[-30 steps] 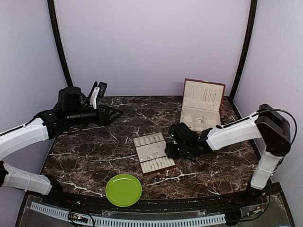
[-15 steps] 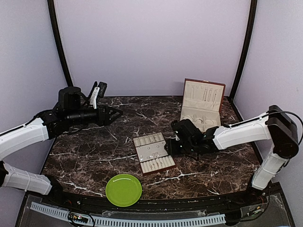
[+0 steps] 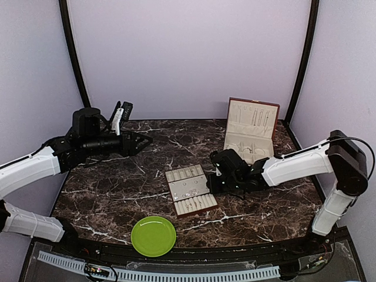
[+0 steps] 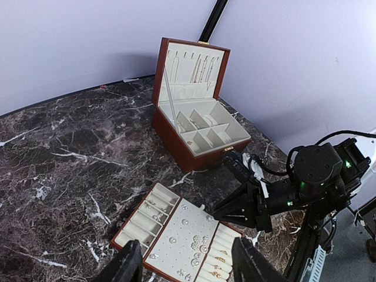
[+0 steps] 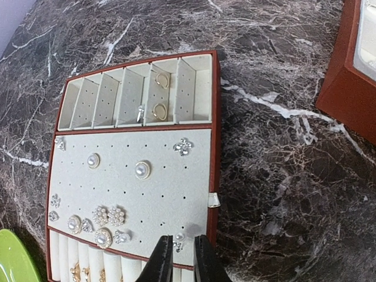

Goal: Organize the mixed jewelry
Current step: Adjust the earring on the earring holder.

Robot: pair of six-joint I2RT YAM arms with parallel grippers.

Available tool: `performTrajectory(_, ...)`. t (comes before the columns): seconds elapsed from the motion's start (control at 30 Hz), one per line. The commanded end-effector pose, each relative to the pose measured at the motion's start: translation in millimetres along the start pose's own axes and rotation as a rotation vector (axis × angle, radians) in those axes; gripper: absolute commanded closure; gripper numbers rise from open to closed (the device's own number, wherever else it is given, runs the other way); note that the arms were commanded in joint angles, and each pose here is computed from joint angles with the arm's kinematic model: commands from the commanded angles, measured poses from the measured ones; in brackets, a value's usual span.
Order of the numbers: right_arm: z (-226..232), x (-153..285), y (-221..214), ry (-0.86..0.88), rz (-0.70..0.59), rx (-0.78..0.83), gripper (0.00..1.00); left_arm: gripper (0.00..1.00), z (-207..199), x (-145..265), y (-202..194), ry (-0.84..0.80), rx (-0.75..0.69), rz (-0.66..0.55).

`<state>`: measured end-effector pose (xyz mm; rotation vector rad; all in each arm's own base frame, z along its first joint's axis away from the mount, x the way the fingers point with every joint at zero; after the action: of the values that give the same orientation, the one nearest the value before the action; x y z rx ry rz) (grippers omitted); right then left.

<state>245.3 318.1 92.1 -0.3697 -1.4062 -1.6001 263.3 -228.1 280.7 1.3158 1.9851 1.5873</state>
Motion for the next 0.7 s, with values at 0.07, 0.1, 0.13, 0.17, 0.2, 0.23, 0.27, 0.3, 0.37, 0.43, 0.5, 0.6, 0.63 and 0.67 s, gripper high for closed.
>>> performTrajectory(0.07, 11, -1, 7, 0.035, -0.016, 0.013, 0.87, 0.45, -4, 5, 2, -0.018, -0.02, -0.023)
performTrajectory(0.1, 11, -1, 7, 0.036, -0.015, 0.014, 0.87, 0.45, -4, 5, 2, -0.018, -0.02, -0.023)
performTrajectory(0.13, 11, -2, 6, 0.036, -0.014, 0.014, 0.88, 0.45, -5, 5, 2, -0.019, -0.02, -0.023)
performTrajectory(0.17, 11, -2, 6, 0.035, -0.012, 0.014, 0.88, 0.45, -5, 5, 3, -0.019, -0.021, -0.023)
performTrajectory(0.2, 11, -3, 5, 0.036, -0.01, 0.016, 0.88, 0.45, -4, 5, 2, -0.018, -0.02, -0.023)
performTrajectory(0.23, 11, -3, 5, 0.035, -0.008, 0.016, 0.88, 0.45, -5, 5, 2, -0.018, -0.02, -0.023)
performTrajectory(0.27, 11, -3, 5, 0.036, -0.006, 0.018, 0.88, 0.45, -4, 5, 2, -0.018, -0.02, -0.023)
performTrajectory(0.3, 11, -4, 5, 0.035, -0.006, 0.019, 0.88, 0.45, -4, 5, 2, -0.018, -0.02, -0.023)
performTrajectory(0.37, 10, -4, 4, 0.031, -0.002, 0.023, 0.88, 0.45, -4, 5, 2, -0.018, -0.02, -0.021)
performTrajectory(0.43, 9, -5, 2, 0.024, 0.004, 0.024, 0.89, 0.45, -4, 5, 2, -0.018, -0.02, -0.021)
performTrajectory(0.5, 7, -6, 0, 0.018, 0.013, 0.03, 0.89, 0.45, -4, 4, 2, -0.017, -0.019, -0.02)
performTrajectory(0.6, 4, -8, -5, 0.003, 0.032, 0.039, 0.9, 0.45, -4, 4, 2, -0.017, -0.019, -0.019)
performTrajectory(0.63, 3, -8, -6, -0.003, 0.037, 0.042, 0.9, 0.45, -4, 5, 2, -0.017, -0.019, -0.02)
performTrajectory(0.67, 2, -8, -7, -0.009, 0.041, 0.046, 0.9, 0.45, -4, 4, 1, -0.018, -0.019, -0.018)
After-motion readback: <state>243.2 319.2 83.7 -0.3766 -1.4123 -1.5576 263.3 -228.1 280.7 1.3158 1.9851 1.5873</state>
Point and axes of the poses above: each gripper's point midway between its finger pads, its own x axis back along the fingers, its own z axis along the line the jaws close on, y = z × x, the point moved 4 cm from there along x, back along the fingers, and after that the axes turned 1 degree about -x, right-handed, at the moved point
